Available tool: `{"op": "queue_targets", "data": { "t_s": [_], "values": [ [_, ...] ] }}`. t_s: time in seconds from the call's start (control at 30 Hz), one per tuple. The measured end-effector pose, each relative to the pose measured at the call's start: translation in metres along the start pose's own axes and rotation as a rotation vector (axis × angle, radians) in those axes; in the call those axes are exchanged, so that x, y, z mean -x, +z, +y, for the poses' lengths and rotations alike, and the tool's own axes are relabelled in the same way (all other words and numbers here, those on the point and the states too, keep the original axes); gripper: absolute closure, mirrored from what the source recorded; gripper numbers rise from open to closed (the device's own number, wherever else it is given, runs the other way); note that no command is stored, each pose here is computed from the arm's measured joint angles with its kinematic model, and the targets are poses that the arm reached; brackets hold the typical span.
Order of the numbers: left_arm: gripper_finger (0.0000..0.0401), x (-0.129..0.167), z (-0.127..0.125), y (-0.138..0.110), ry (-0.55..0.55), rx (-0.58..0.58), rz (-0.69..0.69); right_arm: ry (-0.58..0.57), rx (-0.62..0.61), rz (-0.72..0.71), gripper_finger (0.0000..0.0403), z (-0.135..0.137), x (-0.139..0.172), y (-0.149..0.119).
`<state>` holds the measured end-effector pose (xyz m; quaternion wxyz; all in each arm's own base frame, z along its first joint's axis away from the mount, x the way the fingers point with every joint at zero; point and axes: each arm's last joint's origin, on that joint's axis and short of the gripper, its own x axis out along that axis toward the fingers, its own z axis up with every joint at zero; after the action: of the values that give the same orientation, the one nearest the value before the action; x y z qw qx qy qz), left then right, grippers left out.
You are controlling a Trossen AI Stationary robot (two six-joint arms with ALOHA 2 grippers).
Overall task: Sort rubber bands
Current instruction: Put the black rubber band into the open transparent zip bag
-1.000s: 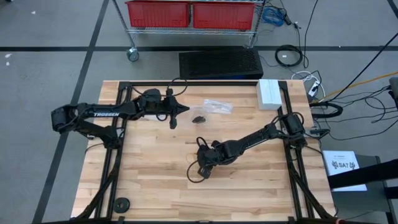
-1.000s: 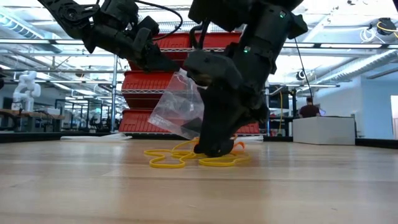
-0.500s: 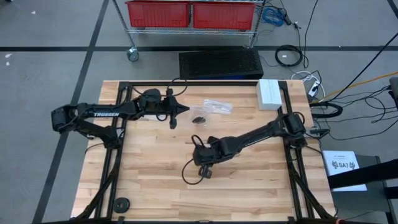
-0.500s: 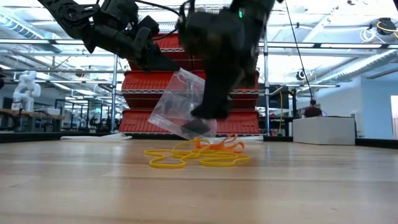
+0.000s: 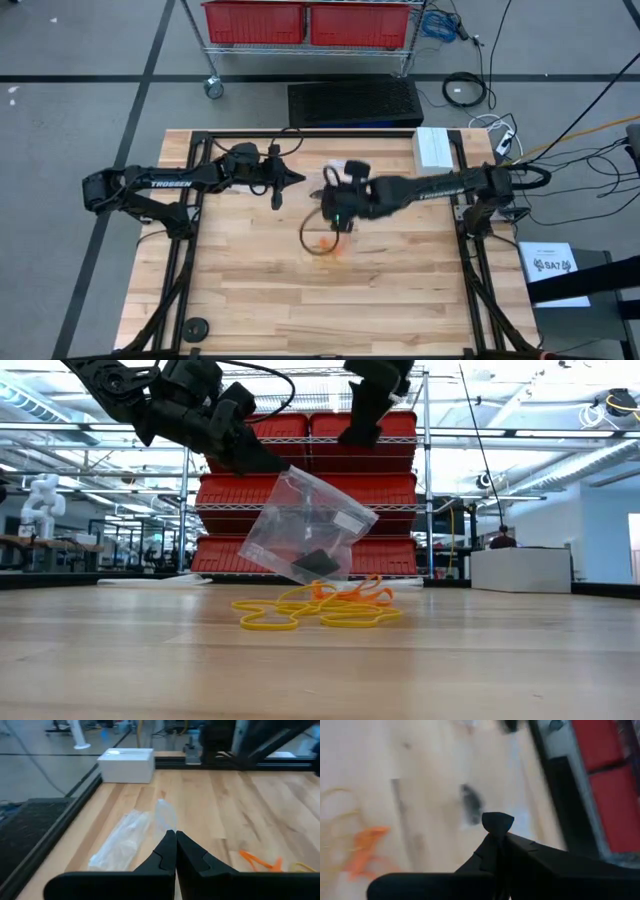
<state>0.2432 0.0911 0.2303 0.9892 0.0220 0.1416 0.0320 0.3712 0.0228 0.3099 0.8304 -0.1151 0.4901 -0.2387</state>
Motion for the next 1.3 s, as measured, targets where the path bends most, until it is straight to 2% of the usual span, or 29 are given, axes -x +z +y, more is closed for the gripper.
{"op": "queue_targets", "data": {
  "t_s": [0.13,0.37,0.53,1.0,1.3],
  "values": [
    [0.0397,0.000,0.000,0.000,-0.006,0.000,-0.001,0.012,0.092,-0.015,0.0402,-0.028,-0.016,0.008],
    [0.0397,0.000,0.000,0.000,-0.006,0.001,-0.002,0.159,0.160,-0.059,0.0403,-0.055,-0.045,0.013],
    [0.0398,0.000,0.000,0.000,-0.006,0.001,-0.002,0.241,0.170,-0.069,0.0403,-0.059,-0.064,0.007],
    [0.0398,0.000,0.000,0.000,-0.005,0.000,-0.003,0.298,0.140,-0.103,0.0403,-0.073,-0.076,0.006],
    [0.0398,0.000,0.000,0.000,-0.003,0.000,-0.002,0.287,0.136,-0.077,0.0403,-0.080,-0.080,0.003]
  ]
}}
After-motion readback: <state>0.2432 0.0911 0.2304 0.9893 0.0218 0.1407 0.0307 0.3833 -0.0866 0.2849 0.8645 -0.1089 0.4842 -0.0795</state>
